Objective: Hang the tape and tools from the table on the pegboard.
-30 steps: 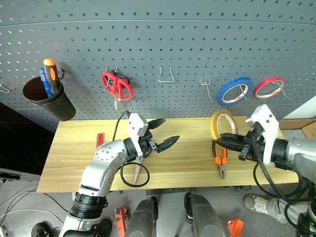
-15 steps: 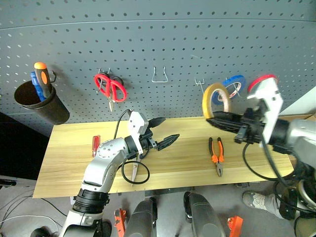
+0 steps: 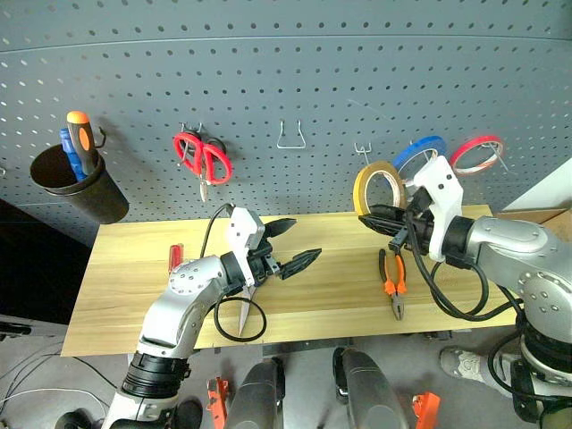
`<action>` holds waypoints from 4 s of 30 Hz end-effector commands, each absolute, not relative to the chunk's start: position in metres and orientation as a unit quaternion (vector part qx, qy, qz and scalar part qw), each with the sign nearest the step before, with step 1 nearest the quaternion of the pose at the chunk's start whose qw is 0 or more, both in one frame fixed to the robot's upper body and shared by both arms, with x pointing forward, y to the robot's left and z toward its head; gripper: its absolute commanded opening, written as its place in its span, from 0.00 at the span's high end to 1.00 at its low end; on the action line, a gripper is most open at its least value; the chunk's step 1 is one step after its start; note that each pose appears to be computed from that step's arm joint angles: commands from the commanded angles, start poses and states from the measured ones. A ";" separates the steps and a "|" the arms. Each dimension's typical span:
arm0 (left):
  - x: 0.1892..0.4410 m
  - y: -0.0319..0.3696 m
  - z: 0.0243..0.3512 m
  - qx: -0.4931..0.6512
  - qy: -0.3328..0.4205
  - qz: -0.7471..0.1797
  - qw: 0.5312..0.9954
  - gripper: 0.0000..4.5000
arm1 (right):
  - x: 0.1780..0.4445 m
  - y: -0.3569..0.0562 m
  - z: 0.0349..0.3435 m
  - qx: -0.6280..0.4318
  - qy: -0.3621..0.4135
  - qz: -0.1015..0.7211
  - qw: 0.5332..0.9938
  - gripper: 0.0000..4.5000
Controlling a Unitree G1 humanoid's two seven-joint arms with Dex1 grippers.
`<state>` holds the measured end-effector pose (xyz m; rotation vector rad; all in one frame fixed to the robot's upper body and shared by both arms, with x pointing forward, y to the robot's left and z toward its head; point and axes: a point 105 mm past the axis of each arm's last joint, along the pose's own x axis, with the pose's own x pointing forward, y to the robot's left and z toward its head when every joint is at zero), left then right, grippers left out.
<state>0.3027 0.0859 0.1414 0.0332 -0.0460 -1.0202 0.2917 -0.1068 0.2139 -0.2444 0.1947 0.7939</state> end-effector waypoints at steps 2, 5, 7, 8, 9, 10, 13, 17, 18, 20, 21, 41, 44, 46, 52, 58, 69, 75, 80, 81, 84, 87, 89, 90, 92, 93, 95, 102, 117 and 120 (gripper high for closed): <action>0.298 0.088 0.153 0.023 -0.043 -0.483 0.874 0.00 | 0.309 -0.088 0.209 -0.123 0.067 0.389 0.910 0.98; 0.297 0.088 0.153 0.028 -0.043 -0.483 0.874 0.00 | 0.332 -0.087 0.194 -0.129 0.060 0.361 0.922 0.98; 0.296 0.088 0.154 0.030 -0.044 -0.482 0.875 0.00 | 0.348 -0.088 0.187 -0.139 0.042 0.334 0.931 0.98; 0.296 0.089 0.154 0.030 -0.045 -0.481 0.875 0.00 | 0.355 -0.087 0.186 -0.140 0.029 0.327 0.934 0.98; 0.296 0.089 0.155 0.031 -0.045 -0.479 0.876 0.00 | 0.362 -0.087 0.184 -0.141 0.018 0.317 0.938 0.98; 0.296 0.089 0.155 0.032 -0.046 -0.478 0.876 0.00 | 0.369 -0.087 0.181 -0.138 0.014 0.309 0.941 0.98; 0.297 0.090 0.155 0.035 -0.046 -0.474 0.878 0.00 | 0.383 -0.089 0.168 -0.165 0.016 0.285 0.944 0.98; 0.296 0.091 0.156 0.036 -0.048 -0.468 0.882 0.00 | 0.382 -0.090 0.166 -0.144 0.023 0.292 0.945 0.78; 0.296 0.091 0.156 0.036 -0.047 -0.468 0.882 0.00 | 0.379 -0.091 0.166 -0.151 0.026 0.295 0.943 0.70; 0.294 0.091 0.156 0.035 -0.046 -0.467 0.882 0.00 | 0.370 -0.095 0.170 -0.155 0.023 0.300 0.941 0.56; 0.294 0.092 0.155 0.035 -0.045 -0.466 0.883 0.00 | 0.366 -0.099 0.173 -0.156 0.020 0.300 0.941 0.49; 0.265 0.094 0.105 0.045 0.055 -0.490 0.869 0.00 | 0.298 -0.205 0.058 -0.038 0.362 0.132 0.922 0.00; 0.257 0.095 0.104 0.039 0.064 -0.497 0.865 0.00 | 0.300 -0.208 0.051 -0.016 0.383 0.080 0.920 0.00; 0.255 0.096 0.102 0.040 0.069 -0.494 0.866 0.00 | 0.301 -0.204 0.051 -0.005 0.384 0.076 0.920 0.00; 0.254 0.099 0.101 0.040 0.074 -0.488 0.869 0.00 | 0.304 -0.198 0.052 0.005 0.392 0.057 0.918 0.00; 0.256 0.098 0.104 0.041 0.070 -0.487 0.869 0.00 | 0.311 -0.192 0.046 0.006 0.398 0.038 0.916 0.00; 0.261 0.103 0.106 0.050 0.067 -0.474 0.876 0.00 | 0.318 -0.186 0.026 -0.012 0.423 0.026 0.906 0.13; 0.262 0.103 0.107 0.051 0.066 -0.471 0.878 0.00 | 0.324 -0.189 0.028 -0.011 0.407 0.013 0.913 0.58; 0.263 0.104 0.107 0.053 0.066 -0.468 0.880 0.00 | 0.325 -0.191 0.025 -0.014 0.408 0.011 0.913 0.61; 0.264 0.104 0.107 0.053 0.065 -0.468 0.880 0.00 | 0.325 -0.191 0.025 -0.015 0.408 0.014 0.913 0.61; 0.265 0.104 0.110 0.052 0.059 -0.471 0.879 0.00 | 0.318 -0.176 0.038 -0.013 0.401 0.101 0.910 0.61; 0.267 0.104 0.118 0.043 0.040 -0.471 0.880 0.00 | 0.298 -0.160 0.058 -0.026 0.382 0.226 0.896 0.61; 0.268 0.105 0.124 0.033 0.028 -0.469 0.882 0.00 | 0.274 -0.151 0.076 -0.055 0.352 0.331 0.874 0.61; 0.268 0.107 0.126 0.032 0.024 -0.465 0.884 0.00 | 0.259 -0.145 0.084 -0.061 0.341 0.382 0.857 0.61; 0.272 0.113 0.124 0.036 0.029 -0.453 0.890 0.00 | 0.231 -0.132 0.104 -0.057 0.307 0.479 0.821 0.61; 0.274 0.118 0.125 0.038 0.025 -0.443 0.895 0.00 | 0.229 -0.122 0.128 -0.034 0.253 0.517 0.817 0.61; 0.280 0.125 0.133 0.030 0.005 -0.422 0.906 0.00 | 0.234 -0.109 0.169 0.007 0.153 0.556 0.817 0.61; 0.293 0.131 0.195 0.031 -0.163 -0.339 0.926 0.00 | 0.263 -0.061 0.282 0.057 -0.096 0.584 0.804 0.61; 0.271 0.128 0.225 0.048 -0.252 -0.276 0.926 0.00 | 0.313 -0.011 0.367 -0.018 -0.328 0.440 0.836 0.61; 0.272 0.132 0.222 0.040 -0.246 -0.259 0.933 0.00 | 0.324 -0.001 0.351 -0.044 -0.328 0.420 0.845 0.61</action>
